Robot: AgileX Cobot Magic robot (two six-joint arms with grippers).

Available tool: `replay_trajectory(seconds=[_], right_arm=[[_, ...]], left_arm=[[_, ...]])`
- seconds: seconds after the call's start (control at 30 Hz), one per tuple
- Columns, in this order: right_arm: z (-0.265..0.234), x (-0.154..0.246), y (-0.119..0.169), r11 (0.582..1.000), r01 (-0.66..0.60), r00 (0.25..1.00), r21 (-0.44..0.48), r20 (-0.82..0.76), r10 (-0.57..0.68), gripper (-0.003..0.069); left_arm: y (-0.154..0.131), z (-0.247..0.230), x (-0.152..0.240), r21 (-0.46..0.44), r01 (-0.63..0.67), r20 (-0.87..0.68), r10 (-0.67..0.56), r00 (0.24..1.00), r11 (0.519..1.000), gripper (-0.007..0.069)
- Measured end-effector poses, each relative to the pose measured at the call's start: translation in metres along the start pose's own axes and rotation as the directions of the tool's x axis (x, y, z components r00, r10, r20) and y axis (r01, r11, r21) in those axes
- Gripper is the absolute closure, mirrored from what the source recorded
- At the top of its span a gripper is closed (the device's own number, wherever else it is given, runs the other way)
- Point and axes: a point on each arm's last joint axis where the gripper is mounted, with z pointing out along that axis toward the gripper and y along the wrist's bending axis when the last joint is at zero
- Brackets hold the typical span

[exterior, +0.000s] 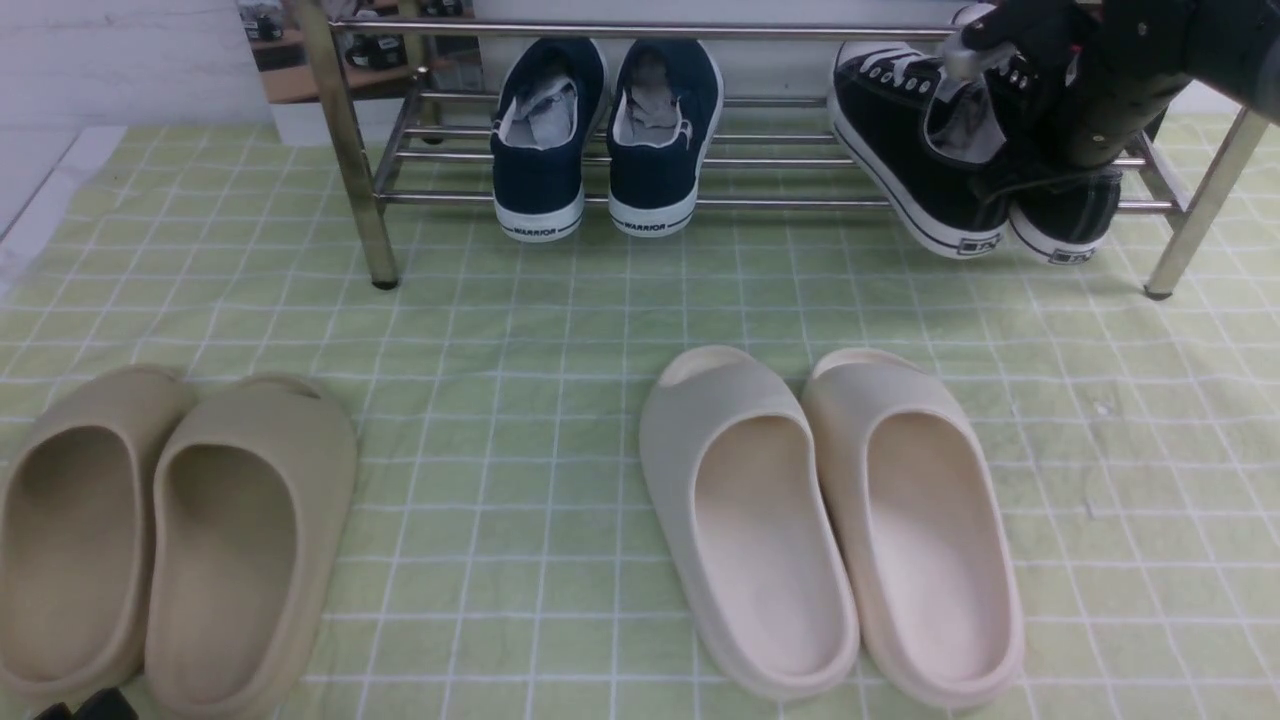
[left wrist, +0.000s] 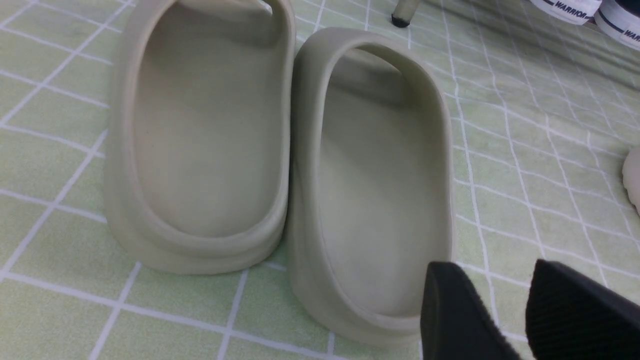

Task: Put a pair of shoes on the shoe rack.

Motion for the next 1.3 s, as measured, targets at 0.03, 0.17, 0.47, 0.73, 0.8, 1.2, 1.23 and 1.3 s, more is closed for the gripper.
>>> replay_trajectory(seconds=[0.03,0.17,0.47,0.73,0.8,1.2,1.23,1.3], right_arm=[[0.0,0.0,0.0,1.0,-0.002,1.0,-0.002,0.002,0.002,0.0596],[-0.008,-0.002,-0.001,1.0,-0.005,1.0,0.001,0.012,0.005,0.0488],[-0.062,0.001,-0.006,0.999,-0.026,0.995,-0.025,-0.094,0.023,0.0316],[-0.112,0.007,-0.004,0.993,-0.09,0.983,-0.079,-0.166,0.076,0.0461],[-0.124,0.007,-0.003,0.99,-0.106,0.985,-0.092,-0.146,0.092,0.0499],[-0.263,0.079,0.019,0.957,-0.179,0.983,-0.23,-0.015,0.181,0.0662],[-0.275,0.095,0.023,0.957,-0.181,0.982,-0.229,0.013,0.188,0.0662],[-0.294,0.115,0.028,0.957,-0.188,0.975,-0.221,0.078,0.21,0.0661]], left_arm=[[0.0,0.0,0.0,0.0,0.0,0.0,0.0,1.0,1.0,0.0387],[0.0,0.0,0.0,0.0,0.0,0.0,0.0,1.0,1.0,0.0387],[0.0,0.0,0.0,0.0,0.0,0.0,0.0,1.0,1.0,0.0387],[0.0,0.0,0.0,0.0,0.0,0.0,0.0,1.0,1.0,0.0387],[0.0,0.0,0.0,0.0,0.0,0.0,0.0,1.0,1.0,0.0387],[0.0,0.0,0.0,0.0,0.0,0.0,0.0,1.0,1.0,0.0387],[0.0,0.0,0.0,0.0,0.0,0.0,0.0,1.0,1.0,0.0387],[0.0,0.0,0.0,0.0,0.0,0.0,0.0,1.0,1.0,0.0387]])
